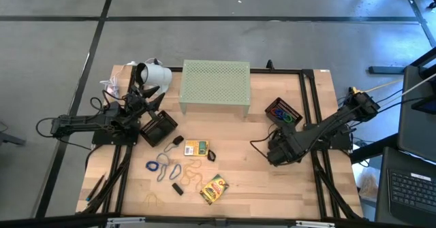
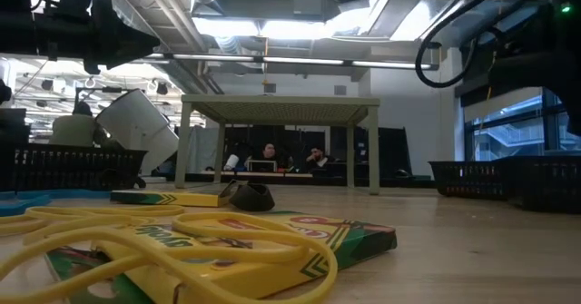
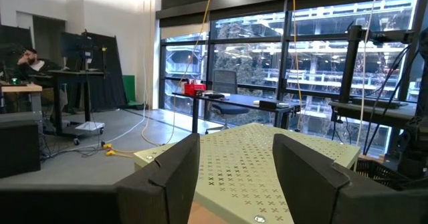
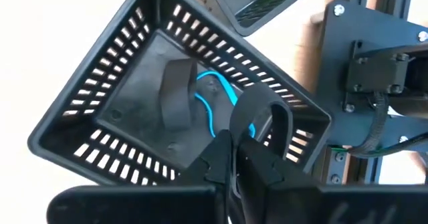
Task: Pick & Place Office Desk Supplies
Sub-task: Put the black rubber band into the bottom right black bin
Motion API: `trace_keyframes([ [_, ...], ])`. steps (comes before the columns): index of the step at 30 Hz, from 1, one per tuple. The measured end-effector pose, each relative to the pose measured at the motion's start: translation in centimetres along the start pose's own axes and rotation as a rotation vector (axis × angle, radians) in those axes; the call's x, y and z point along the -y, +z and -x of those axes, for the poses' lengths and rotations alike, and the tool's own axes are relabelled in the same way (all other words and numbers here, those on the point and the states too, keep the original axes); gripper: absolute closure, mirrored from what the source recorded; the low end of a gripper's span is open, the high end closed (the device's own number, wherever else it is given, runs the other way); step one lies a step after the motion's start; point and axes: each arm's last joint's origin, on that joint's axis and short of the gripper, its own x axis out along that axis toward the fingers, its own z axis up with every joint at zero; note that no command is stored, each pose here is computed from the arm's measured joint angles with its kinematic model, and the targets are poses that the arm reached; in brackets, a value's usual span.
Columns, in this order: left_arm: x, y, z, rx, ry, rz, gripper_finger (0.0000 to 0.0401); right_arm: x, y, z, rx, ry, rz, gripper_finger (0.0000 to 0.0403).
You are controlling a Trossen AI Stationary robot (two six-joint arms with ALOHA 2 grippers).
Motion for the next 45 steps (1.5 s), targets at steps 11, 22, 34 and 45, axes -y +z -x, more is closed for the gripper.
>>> trace_keyframes([
  [11,0.0,0.0,0.0,0.0,0.0,0.0,0.0216,-0.02,0.0,0.0,0.002,0.003,0.047,0.038],
  [22,0.0,0.0,0.0,0.0,0.0,0.0,0.0215,-0.09,-0.02,0.0,0.0,0.01,0.046,0.0376],
  [34,0.0,0.0,0.0,0.0,0.0,0.0,0.0216,-0.19,0.01,0.0,0.019,0.026,0.052,0.0318],
  [45,0.0,0.0,0.0,0.0,0.0,0.0,0.0215,-0.2,0.02,0.0,0.022,0.027,0.04,0.0172],
])
